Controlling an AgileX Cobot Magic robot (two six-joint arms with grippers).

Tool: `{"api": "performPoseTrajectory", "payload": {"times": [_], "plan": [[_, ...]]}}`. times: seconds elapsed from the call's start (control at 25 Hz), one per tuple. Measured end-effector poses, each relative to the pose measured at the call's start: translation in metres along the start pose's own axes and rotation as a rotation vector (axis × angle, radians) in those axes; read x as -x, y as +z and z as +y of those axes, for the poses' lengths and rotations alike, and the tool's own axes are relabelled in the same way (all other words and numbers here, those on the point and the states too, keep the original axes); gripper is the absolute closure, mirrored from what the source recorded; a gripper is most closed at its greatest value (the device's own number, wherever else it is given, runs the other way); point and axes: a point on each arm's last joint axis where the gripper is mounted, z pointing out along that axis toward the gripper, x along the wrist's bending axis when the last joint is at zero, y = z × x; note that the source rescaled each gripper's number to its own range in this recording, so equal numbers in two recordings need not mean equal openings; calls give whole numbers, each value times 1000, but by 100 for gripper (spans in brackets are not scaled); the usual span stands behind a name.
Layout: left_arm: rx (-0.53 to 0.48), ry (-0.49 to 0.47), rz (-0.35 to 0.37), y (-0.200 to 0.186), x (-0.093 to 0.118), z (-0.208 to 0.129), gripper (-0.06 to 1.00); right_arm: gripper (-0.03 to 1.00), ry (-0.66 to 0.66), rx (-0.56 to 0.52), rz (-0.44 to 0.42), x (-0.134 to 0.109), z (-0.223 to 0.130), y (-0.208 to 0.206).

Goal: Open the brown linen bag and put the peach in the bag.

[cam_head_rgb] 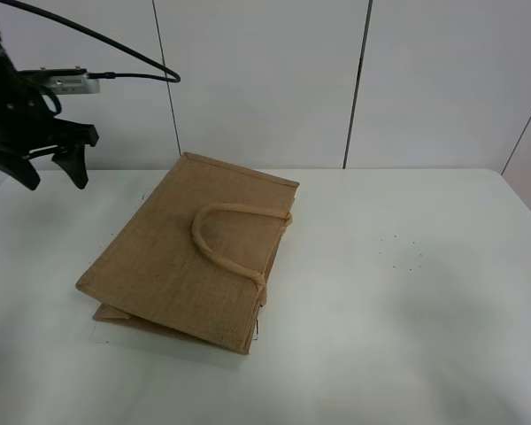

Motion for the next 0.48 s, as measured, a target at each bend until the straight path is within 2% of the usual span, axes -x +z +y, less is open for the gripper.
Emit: {"api": "performPoseTrajectory", "payload": {"times": [0.24,0.36,0.48], "plan": [[59,0,-5,-43,-8,-91,3,-3,0,0,0,0,0,0],[81,2,-7,-48,-12,-139,3,-3,0,0,0,0,0,0],[92,3,-8,-35,-16,-185,3,-3,0,0,0,0,0,0]]}}
